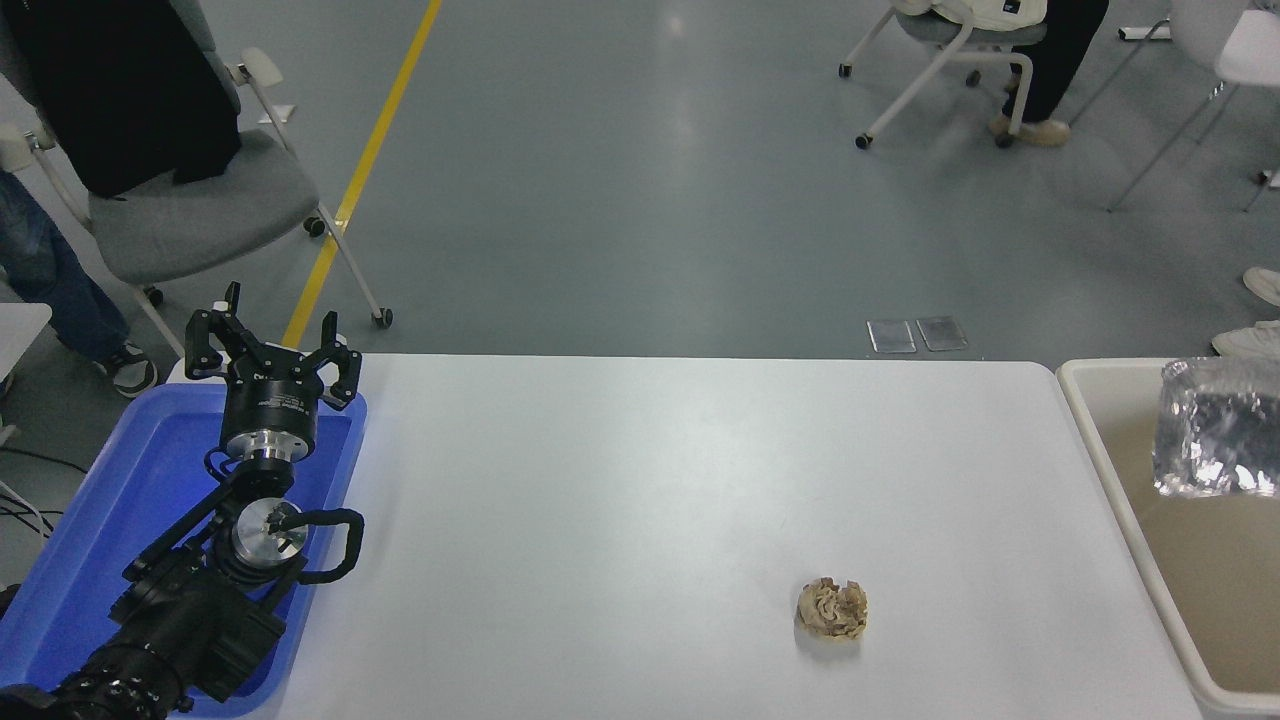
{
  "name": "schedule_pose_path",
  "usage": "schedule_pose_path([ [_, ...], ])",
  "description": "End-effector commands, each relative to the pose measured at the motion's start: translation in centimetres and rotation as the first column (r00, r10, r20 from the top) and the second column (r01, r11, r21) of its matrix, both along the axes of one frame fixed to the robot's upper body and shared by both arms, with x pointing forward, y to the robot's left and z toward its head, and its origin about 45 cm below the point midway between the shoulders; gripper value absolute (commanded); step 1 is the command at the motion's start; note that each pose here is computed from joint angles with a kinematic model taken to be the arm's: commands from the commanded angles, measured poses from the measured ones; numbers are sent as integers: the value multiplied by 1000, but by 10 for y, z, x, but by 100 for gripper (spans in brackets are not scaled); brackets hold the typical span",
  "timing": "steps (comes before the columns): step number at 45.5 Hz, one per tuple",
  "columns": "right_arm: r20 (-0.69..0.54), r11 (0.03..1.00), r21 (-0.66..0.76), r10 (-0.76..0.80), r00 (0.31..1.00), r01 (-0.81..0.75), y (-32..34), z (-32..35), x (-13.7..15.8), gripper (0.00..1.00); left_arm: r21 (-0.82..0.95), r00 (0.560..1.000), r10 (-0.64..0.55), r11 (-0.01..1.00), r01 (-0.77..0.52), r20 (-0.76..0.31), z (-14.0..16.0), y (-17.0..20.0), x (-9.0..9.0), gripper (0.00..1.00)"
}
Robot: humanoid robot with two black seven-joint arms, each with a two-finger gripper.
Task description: Pick up foil plate and place in dustbin
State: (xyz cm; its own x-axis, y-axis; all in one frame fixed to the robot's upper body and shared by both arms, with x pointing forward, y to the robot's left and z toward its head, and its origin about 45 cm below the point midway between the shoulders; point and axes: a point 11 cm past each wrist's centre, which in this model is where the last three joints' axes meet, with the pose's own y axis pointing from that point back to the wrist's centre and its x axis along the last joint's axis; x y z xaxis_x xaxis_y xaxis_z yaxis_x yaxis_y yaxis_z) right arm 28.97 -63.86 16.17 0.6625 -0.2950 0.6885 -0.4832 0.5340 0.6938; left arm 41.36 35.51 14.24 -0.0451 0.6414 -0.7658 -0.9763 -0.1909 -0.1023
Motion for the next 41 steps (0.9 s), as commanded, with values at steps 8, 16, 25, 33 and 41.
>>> schedule_pose_path([
  [8,45,990,85,-115,992,111,5,-36,-23,100,0,1000,0,1000,0,0,0,0,0,99],
  [16,47,989,102,-107,993,102,10,-37,-18,100,0,1000,0,1000,0,2,1,0,1,99],
  [25,40,984,166,-71,997,64,30,-43,-9,100,0,1000,0,1000,0,1,0,0,0,99],
  [33,74,967,256,-17,997,-3,45,-7,7,100,0,1000,0,1000,0,0,0,0,0,99],
  [41,90,937,324,108,990,-131,85,36,30,100,0,1000,0,1000,0,2,1,0,1,99],
])
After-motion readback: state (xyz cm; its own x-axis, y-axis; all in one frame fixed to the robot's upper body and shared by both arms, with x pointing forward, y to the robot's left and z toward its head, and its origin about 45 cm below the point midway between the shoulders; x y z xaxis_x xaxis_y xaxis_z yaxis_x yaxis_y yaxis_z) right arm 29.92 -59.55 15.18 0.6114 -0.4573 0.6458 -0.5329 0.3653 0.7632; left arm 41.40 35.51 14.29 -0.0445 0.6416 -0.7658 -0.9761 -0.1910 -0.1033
